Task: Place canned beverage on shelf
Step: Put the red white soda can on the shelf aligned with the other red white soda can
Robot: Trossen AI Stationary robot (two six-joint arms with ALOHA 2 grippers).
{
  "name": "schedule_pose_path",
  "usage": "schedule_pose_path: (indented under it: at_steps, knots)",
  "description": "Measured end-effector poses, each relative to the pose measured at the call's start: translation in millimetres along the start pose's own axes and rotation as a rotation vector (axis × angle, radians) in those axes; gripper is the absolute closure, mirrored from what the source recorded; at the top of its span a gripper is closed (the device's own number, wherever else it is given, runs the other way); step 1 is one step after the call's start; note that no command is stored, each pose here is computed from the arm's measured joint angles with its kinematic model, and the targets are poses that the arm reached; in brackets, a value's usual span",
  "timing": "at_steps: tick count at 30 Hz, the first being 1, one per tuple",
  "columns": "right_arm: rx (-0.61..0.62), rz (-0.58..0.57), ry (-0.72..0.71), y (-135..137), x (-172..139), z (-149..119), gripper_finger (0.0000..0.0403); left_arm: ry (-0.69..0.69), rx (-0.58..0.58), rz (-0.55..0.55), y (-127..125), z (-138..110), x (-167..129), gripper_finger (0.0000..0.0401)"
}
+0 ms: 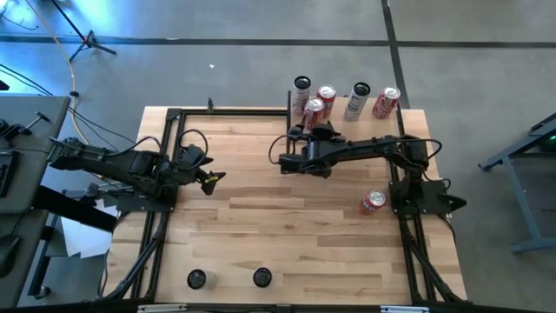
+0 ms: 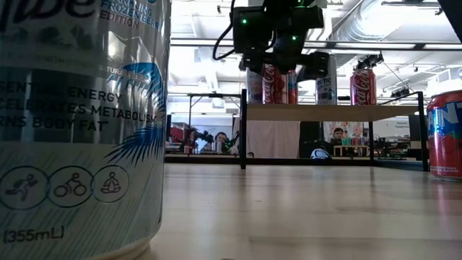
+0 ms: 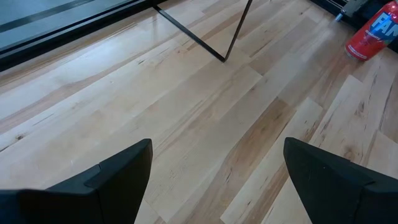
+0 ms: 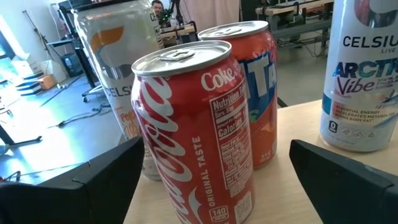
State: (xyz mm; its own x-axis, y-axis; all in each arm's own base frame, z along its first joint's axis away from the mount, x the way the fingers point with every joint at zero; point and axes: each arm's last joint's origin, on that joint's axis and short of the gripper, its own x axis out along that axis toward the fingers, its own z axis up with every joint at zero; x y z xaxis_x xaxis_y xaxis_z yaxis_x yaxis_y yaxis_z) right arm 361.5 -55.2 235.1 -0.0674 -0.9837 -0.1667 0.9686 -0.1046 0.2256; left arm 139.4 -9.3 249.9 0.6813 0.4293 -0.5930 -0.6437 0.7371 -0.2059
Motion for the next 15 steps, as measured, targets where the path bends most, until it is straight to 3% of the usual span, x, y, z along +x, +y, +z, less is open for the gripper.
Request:
schedule_pose_path:
  at_steps: [7,15]
  knots:
    - [0.0,0.0,0.0,0.0,0.0,0.0,0.004,0.0,0.0,0.0,0.1,0.0,0.0,0.0064]
    - [0.005,0.003,0.001,0.4,-0.8,-0.2,0.0137,0.0,0.0,0.0,0.0,0.0,0.0,0.0064]
